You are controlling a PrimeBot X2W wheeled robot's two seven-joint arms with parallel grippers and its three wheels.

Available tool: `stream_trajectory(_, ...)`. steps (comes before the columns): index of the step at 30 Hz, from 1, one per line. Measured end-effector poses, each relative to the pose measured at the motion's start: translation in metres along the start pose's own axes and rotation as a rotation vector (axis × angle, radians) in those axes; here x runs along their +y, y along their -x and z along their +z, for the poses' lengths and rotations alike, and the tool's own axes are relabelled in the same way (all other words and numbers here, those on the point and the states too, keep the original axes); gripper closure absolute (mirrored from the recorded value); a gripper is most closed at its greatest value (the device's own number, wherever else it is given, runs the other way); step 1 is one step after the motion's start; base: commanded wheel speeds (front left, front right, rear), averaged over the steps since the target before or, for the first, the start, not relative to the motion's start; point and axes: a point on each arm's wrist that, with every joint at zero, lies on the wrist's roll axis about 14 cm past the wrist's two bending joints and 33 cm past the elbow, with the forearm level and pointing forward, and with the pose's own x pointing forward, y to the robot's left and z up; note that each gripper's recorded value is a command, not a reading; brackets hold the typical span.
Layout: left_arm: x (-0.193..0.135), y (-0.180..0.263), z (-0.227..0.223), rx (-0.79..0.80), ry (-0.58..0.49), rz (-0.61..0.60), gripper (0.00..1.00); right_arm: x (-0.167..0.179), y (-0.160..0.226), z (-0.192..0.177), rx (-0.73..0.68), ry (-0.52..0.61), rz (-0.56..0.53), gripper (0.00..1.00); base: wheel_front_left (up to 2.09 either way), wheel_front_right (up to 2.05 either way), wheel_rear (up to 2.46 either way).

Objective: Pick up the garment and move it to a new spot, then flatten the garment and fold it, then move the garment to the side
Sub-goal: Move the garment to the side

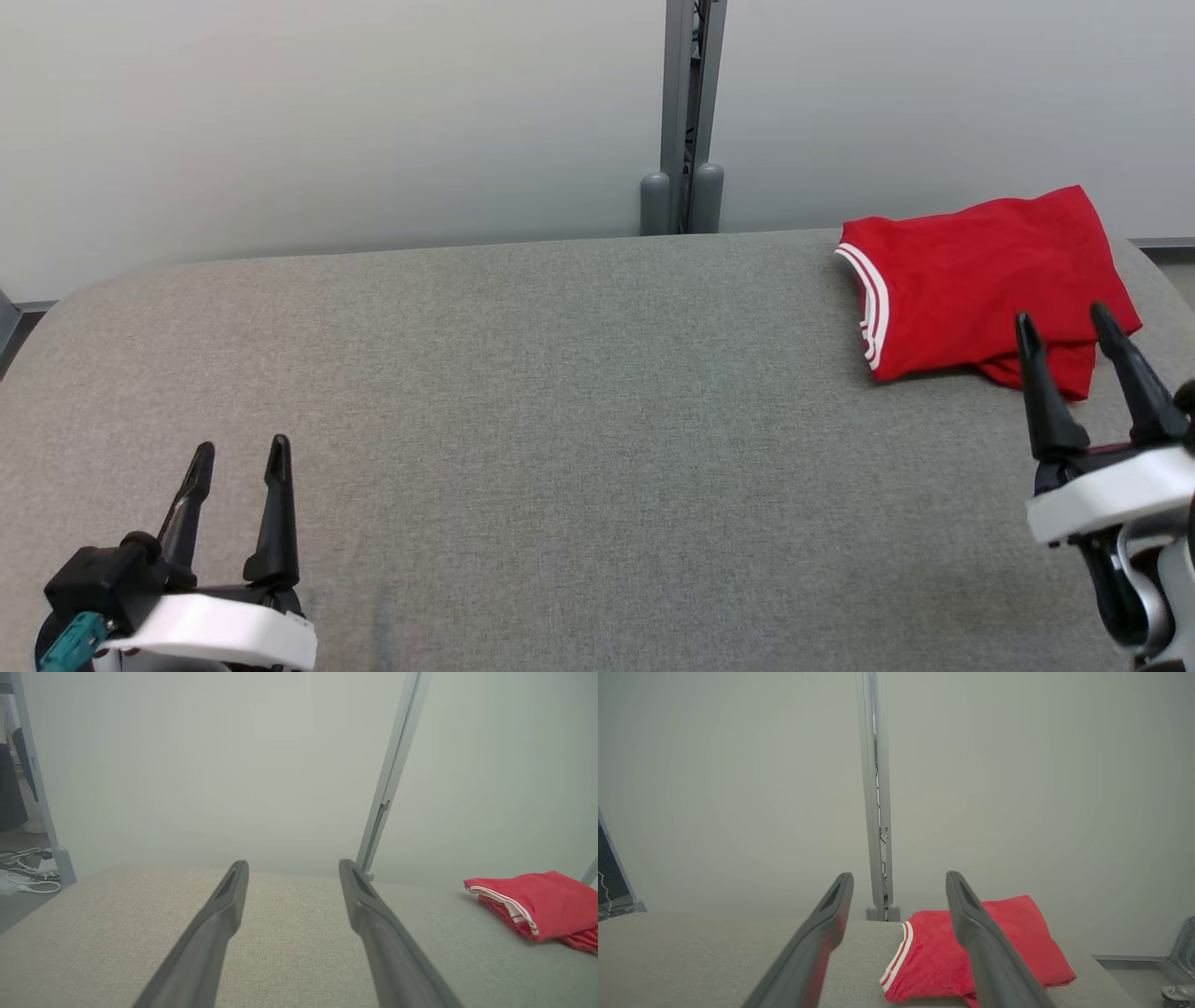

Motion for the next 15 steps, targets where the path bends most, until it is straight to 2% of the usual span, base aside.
stream_trajectory(8,0.020,0.019,-0.006,0.002,-0.011,0.076,0.00,0.020,0.032,-0.018,0.006,-0.133,-0.035,0.00,0.00,0.00,0.00)
stream_trajectory(15,0.019,0.028,-0.014,0.011,0.000,0.078,0.00,0.024,0.049,-0.039,0.051,-0.160,-0.079,0.00,0.00,0.00,0.00)
